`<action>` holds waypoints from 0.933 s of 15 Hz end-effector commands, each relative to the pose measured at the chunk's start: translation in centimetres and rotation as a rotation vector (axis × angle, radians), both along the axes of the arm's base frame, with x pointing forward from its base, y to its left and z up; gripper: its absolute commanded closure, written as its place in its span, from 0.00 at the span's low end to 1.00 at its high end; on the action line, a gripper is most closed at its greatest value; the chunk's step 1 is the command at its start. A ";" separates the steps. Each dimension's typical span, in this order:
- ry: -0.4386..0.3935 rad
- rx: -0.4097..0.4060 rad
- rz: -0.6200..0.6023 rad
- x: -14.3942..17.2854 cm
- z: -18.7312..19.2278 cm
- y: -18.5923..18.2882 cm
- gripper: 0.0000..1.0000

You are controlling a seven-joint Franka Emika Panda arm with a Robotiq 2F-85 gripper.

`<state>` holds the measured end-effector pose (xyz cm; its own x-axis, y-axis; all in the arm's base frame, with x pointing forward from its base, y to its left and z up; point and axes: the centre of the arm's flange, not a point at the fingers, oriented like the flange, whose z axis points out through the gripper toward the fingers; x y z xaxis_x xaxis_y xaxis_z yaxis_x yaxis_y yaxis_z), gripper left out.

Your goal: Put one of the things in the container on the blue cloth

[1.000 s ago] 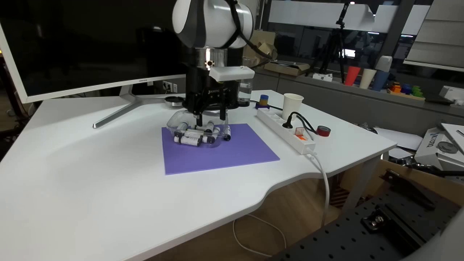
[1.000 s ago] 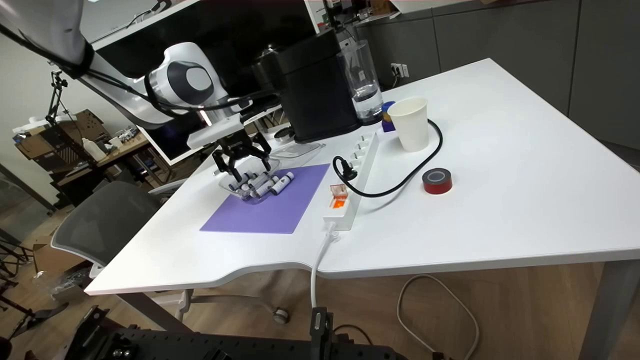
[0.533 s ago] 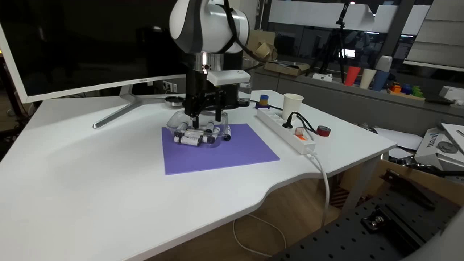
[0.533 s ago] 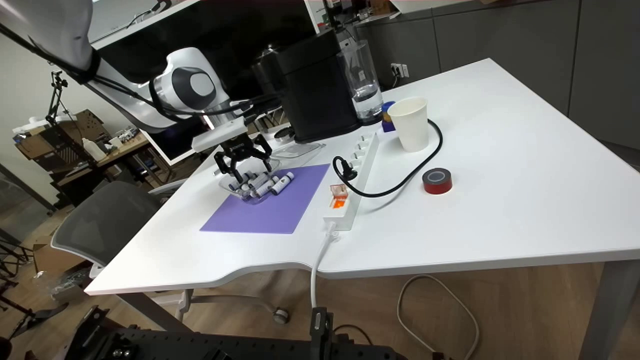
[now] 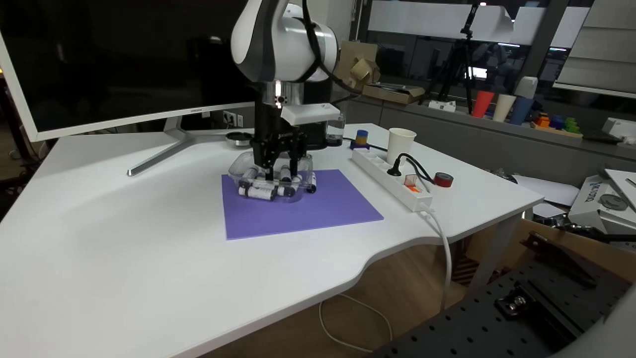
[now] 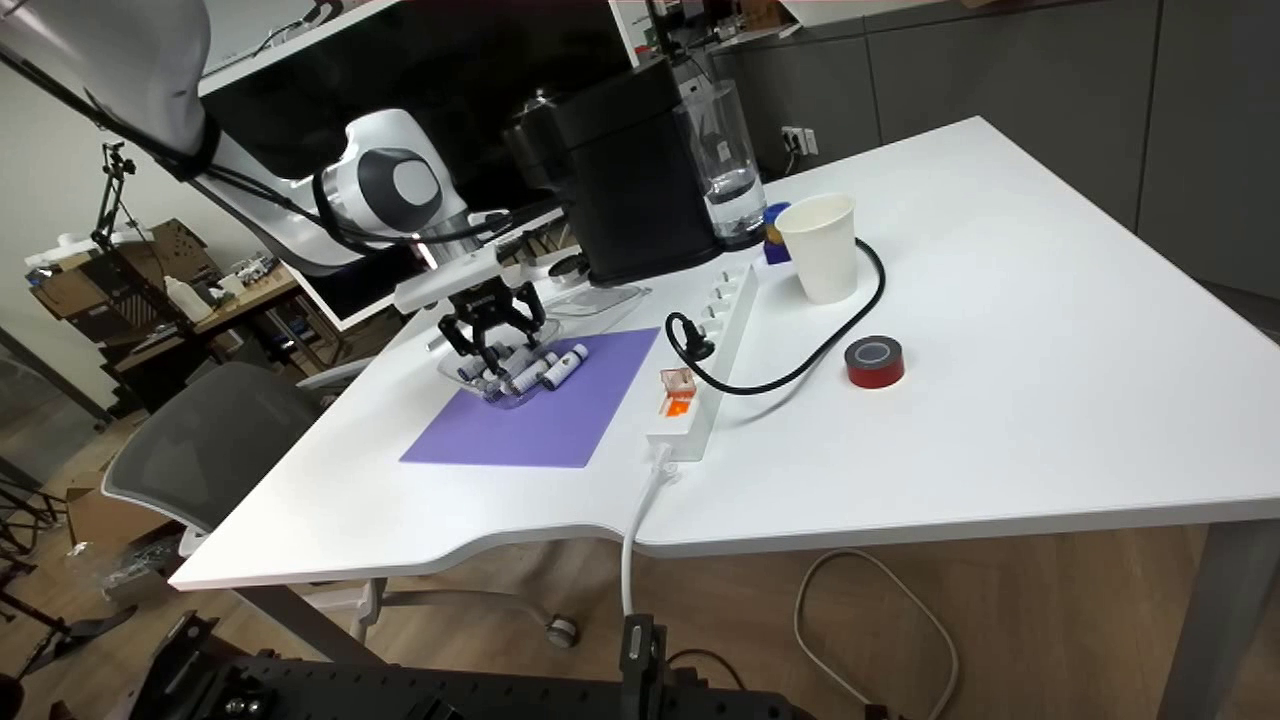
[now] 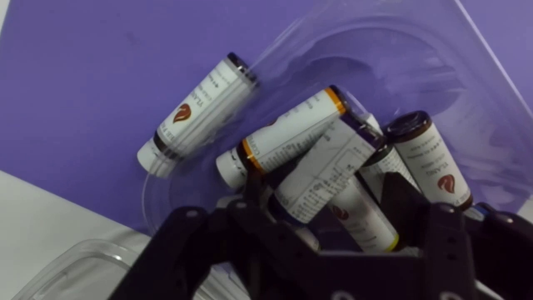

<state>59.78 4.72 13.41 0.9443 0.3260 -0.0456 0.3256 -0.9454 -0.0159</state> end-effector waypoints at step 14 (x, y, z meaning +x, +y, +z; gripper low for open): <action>-0.073 -0.042 -0.153 -2.0 9.9 -3.5 0.93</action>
